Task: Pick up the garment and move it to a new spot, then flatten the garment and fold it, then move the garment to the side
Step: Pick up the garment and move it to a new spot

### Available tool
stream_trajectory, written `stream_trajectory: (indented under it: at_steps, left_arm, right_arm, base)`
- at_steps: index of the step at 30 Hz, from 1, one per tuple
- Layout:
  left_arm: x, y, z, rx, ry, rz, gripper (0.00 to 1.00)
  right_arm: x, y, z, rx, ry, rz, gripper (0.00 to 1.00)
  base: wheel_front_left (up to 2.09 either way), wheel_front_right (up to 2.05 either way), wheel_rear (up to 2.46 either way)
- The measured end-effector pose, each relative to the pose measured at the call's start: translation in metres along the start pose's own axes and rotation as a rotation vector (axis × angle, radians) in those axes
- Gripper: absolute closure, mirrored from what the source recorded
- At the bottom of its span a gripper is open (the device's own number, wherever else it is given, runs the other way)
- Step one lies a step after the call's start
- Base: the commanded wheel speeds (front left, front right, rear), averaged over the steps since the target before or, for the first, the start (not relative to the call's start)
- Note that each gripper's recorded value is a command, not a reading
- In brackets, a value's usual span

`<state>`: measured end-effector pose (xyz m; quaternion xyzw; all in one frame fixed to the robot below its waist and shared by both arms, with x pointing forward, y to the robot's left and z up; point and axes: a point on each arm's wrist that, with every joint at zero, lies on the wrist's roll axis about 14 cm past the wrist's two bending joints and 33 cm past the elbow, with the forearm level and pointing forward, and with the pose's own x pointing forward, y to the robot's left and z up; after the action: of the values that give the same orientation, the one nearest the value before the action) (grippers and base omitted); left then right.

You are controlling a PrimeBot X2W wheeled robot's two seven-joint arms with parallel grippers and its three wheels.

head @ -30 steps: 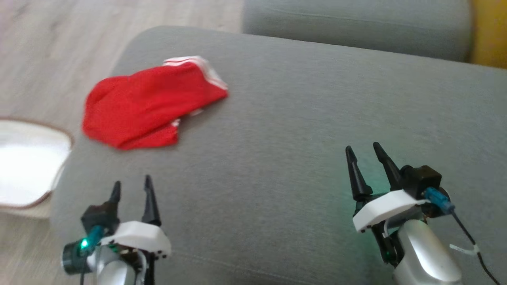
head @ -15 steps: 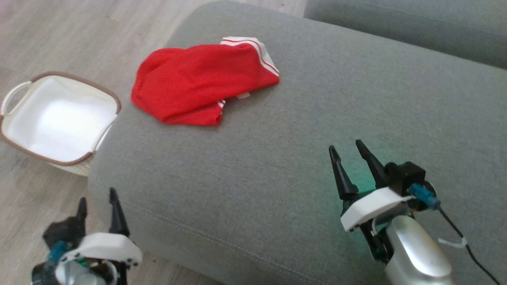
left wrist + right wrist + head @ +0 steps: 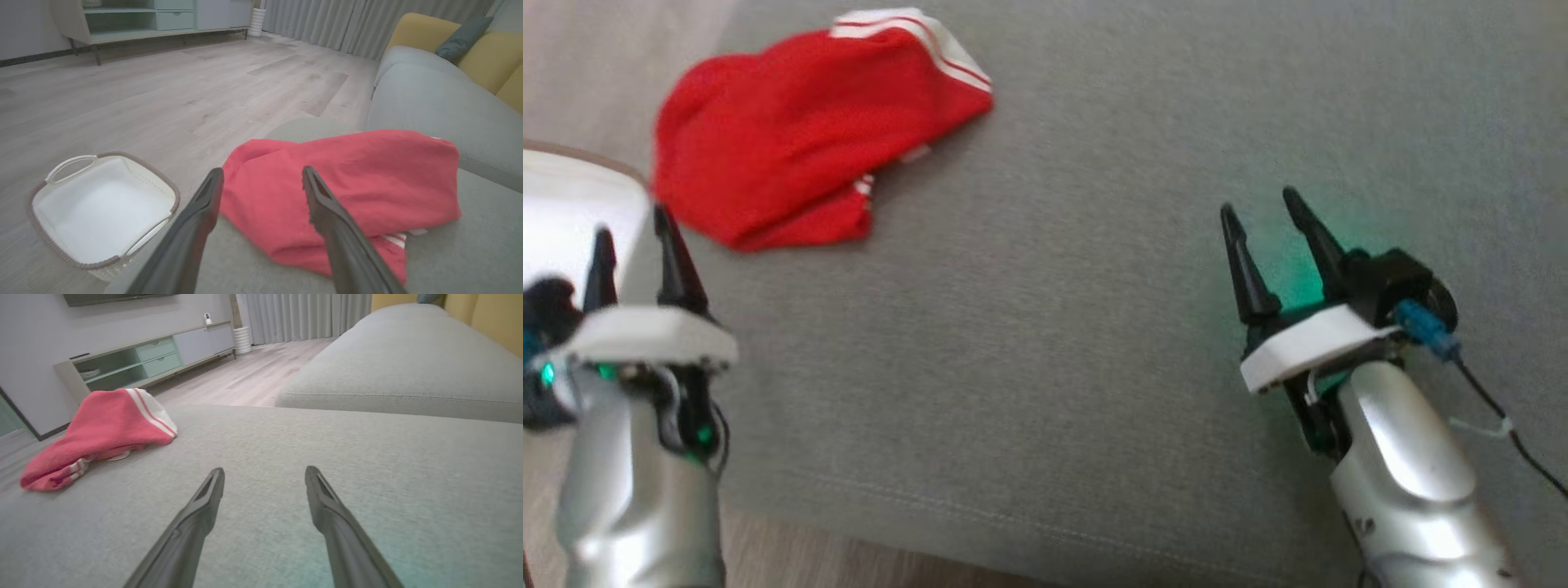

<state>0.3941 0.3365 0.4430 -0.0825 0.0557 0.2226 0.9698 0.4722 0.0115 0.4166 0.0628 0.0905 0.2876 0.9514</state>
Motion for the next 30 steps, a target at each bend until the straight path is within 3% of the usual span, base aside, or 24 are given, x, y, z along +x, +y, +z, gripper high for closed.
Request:
stream_trajectory:
  at_steps: [11,17,18,19,27,30]
  left_arm:
    - [0.072,-0.044,-0.05,0.109,0.174,-0.103,0.0]
    - [0.075,-0.057,-0.1,0.146,0.381,-0.107,0.0]
    - [0.076,-0.058,-0.098,0.147,0.375,-0.109,0.67]
    - [0.077,-0.058,-0.095,0.149,0.36,-0.112,1.0]
    - [0.082,-0.073,-0.063,0.186,0.254,-0.172,1.0]
    - [0.092,-0.094,-0.027,0.193,0.145,-0.236,1.0]
  right_arm:
    - [-0.014,-0.07,-0.002,-0.026,-0.015,-0.145,0.0]
    - [-0.027,-0.091,-0.007,-0.025,-0.004,-0.206,0.0]
    - [-0.029,-0.092,-0.005,-0.027,-0.006,-0.212,0.0]
    - [-0.031,-0.093,-0.002,-0.029,-0.01,-0.217,0.0]
    - [-0.042,-0.099,0.019,-0.036,-0.055,-0.256,0.0]
    - [-0.047,-0.1,0.027,-0.031,-0.073,-0.27,0.0]
  base:
    - [0.0,0.0,0.0]
    - [0.0,0.0,0.0]
    - [0.0,0.0,0.0]
    - [0.0,0.0,0.0]
    - [0.0,0.0,0.0]
    - [0.0,0.0,0.0]
